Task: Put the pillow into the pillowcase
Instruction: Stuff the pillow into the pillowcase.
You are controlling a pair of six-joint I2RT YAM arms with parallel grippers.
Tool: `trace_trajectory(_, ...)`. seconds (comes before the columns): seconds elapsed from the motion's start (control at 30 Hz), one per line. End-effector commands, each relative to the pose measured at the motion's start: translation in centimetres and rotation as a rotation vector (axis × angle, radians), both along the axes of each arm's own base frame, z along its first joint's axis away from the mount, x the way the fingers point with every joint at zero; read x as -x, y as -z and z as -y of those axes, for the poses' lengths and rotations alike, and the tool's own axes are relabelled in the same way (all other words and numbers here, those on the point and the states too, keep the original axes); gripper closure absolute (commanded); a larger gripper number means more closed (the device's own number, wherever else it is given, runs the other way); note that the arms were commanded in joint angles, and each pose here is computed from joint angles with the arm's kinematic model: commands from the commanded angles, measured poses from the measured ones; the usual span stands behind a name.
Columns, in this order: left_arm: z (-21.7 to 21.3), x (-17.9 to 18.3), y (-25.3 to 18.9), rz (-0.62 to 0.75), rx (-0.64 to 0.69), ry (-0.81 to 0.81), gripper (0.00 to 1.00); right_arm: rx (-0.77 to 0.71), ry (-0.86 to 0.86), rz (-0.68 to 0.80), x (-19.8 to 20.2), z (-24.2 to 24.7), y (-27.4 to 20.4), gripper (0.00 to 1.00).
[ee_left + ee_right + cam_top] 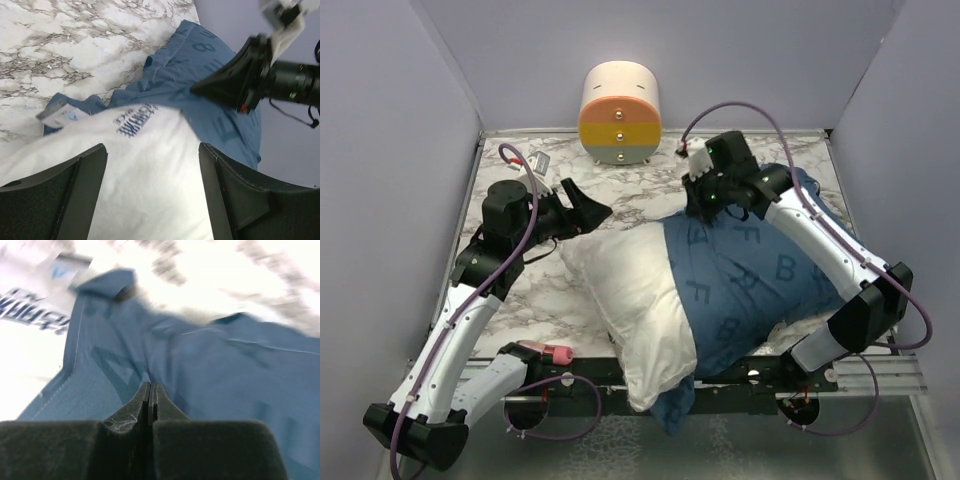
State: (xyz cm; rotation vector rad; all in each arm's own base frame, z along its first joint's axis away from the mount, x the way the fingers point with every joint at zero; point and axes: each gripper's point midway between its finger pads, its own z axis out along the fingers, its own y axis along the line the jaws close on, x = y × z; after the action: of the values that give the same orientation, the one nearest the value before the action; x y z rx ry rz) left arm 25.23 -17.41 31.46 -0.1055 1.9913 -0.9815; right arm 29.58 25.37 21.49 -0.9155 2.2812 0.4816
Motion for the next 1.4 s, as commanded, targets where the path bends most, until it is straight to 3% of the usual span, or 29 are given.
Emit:
trace_trajectory(0.0,1.4,-0.4,-2.7,0.053,0.115,0.045,0.25,0.069,0.281,0.283,-9.2,6.0,-5.9,0.99)
trace_trajectory(0.1,1.9,-0.5,-3.1,0.058,0.13,0.076,0.26,0.047,0.272,0.39,-11.7,5.7,-8.5,0.99)
trace_trajectory(0.17,2.2,-0.4,-2.6,0.043,0.126,0.094,0.26,0.023,0.243,0.375,-12.3,5.0,-8.6,0.99)
trace_trajectory(0.23,2.4,-0.2,-2.0,0.018,0.128,0.107,0.25,-0.053,0.104,0.332,-11.3,2.4,-8.2,0.96)
trace_trajectory(0.37,1.2,0.1,0.6,-0.058,0.054,0.055,0.21,-0.338,-0.182,0.203,-5.4,-2.6,-9.8,0.48)
trace_trajectory(0.47,-1.0,0.0,4.3,-0.129,-0.086,-0.035,0.2,-0.498,-0.205,0.14,-2.1,-3.9,-12.5,0.36)
trace_trajectory(0.57,-0.6,-0.8,6.5,-0.118,-0.062,-0.035,0.19,-0.497,-0.074,0.102,-2.1,-3.8,-13.2,0.3)
trace_trajectory(0.7,1.1,-4.4,4.0,0.092,0.063,-0.032,0.16,-0.366,0.195,0.093,-5.5,-1.5,-11.7,0.31)
trace_trajectory(0.8,1.7,-7.6,3.8,0.15,0.037,-0.041,0.11,-0.282,0.297,0.086,-7.2,-0.3,-10.2,0.33)
trace_trajectory(0.93,4.1,-9.8,4.8,0.122,0.082,0.05,0.08,-0.166,0.377,0.077,-8.7,1.1,-7.2,0.35)
trace_trajectory(1.07,5.5,-9.8,6.6,0.077,0.109,0.104,0.08,-0.088,0.401,0.029,-9.5,1.4,-3.8,0.38)
trace_trajectory(1.23,7.5,-7.7,9.1,0.02,0.131,0.179,0.21,-0.021,0.405,-0.013,-9.4,1.7,-1.0,0.69)
trace_trajectory(1.37,9.8,-5.8,10.0,0.025,0.154,0.251,0.37,-0.095,0.324,-0.04,-8.6,-0.1,-1.8,0.9)
